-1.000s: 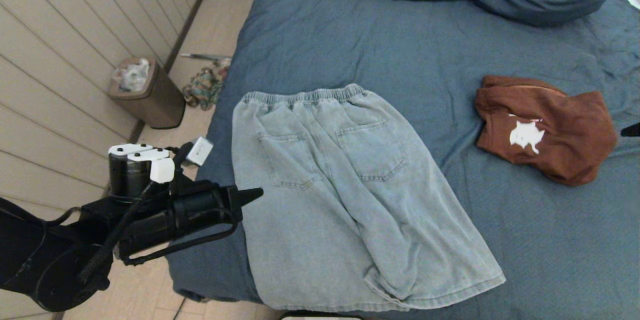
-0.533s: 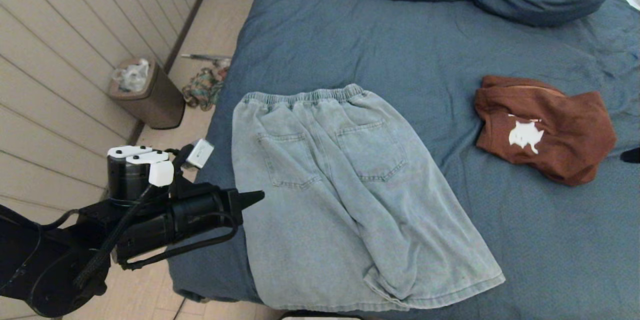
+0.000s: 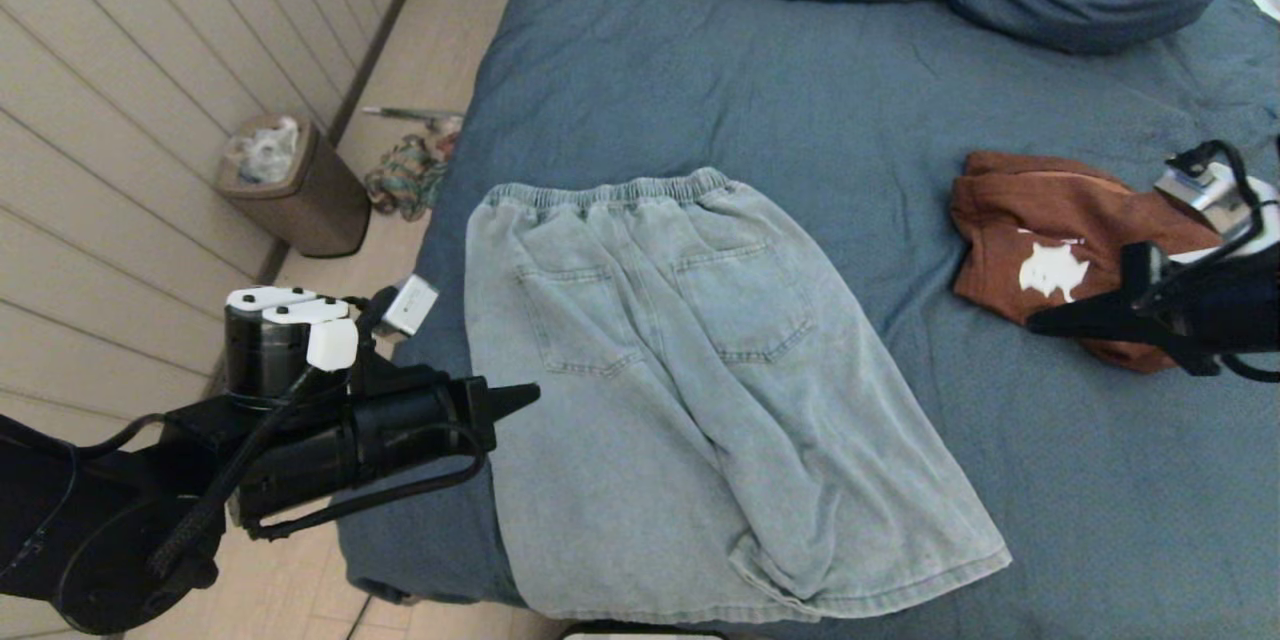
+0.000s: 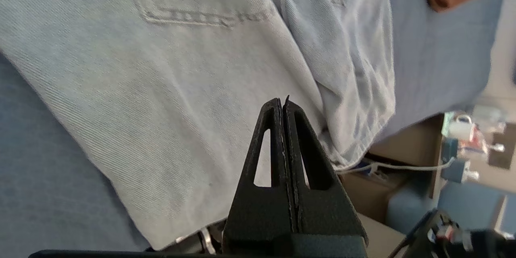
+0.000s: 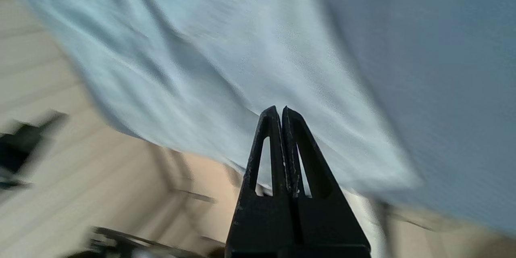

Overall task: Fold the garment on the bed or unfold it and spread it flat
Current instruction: Fold the blue shorts

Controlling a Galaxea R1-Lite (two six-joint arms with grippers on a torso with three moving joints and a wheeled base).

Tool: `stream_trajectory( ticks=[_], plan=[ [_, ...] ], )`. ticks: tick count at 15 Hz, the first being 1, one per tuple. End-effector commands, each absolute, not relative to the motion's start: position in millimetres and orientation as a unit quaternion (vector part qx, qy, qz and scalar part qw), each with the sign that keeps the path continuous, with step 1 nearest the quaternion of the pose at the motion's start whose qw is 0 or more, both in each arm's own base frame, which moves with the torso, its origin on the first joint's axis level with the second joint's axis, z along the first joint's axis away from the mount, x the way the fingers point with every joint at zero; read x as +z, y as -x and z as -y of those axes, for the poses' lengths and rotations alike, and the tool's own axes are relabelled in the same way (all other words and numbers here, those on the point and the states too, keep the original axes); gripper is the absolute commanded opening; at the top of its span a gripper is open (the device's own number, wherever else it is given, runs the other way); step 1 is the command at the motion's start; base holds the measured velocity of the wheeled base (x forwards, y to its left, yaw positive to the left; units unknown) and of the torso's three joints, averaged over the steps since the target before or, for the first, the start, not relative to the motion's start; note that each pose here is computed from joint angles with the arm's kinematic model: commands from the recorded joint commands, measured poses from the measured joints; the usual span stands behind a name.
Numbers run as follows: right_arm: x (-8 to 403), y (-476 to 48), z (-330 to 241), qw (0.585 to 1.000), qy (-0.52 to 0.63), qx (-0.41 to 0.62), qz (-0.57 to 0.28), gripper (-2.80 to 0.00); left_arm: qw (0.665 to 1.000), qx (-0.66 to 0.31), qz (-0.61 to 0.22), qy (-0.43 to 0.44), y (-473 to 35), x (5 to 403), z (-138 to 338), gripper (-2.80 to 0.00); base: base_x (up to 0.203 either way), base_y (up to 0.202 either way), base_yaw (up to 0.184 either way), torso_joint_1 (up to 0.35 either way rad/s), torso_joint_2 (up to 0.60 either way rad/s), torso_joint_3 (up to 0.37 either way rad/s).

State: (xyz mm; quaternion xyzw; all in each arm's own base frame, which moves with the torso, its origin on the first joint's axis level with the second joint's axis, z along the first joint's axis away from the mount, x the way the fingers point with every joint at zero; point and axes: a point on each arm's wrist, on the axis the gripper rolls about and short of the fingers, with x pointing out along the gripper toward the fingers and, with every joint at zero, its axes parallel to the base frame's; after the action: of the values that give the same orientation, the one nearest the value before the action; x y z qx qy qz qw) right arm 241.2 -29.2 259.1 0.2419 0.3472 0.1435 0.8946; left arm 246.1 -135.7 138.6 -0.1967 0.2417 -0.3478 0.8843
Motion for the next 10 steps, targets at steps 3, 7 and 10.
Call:
stream_trajectory(
  ticks=[3,7,10],
  plan=[
    [243.7,-282.7,-1.8,0.89,-0.246,0.165,-0.346,-2.8,0.895,-0.32,-0.242,0.198,-260.0,131.6,136.3,-2.8,0.0,0.0,0.0,0.0,0.0,0.0],
    [245.6,-351.8,-59.0,0.921,-0.183,0.146,-0.31,-2.8,0.917,-0.275,-0.201,0.207,-309.5,144.2,128.3,-2.8,0.0,0.0,0.0,0.0,0.0,0.0],
    [239.4,-392.3,-90.6,0.939,-0.16,0.128,-0.276,-2.8,0.926,-0.252,-0.186,0.212,-333.5,158.1,117.6,-2.8,0.0,0.0,0.0,0.0,0.0,0.0]
  ],
)
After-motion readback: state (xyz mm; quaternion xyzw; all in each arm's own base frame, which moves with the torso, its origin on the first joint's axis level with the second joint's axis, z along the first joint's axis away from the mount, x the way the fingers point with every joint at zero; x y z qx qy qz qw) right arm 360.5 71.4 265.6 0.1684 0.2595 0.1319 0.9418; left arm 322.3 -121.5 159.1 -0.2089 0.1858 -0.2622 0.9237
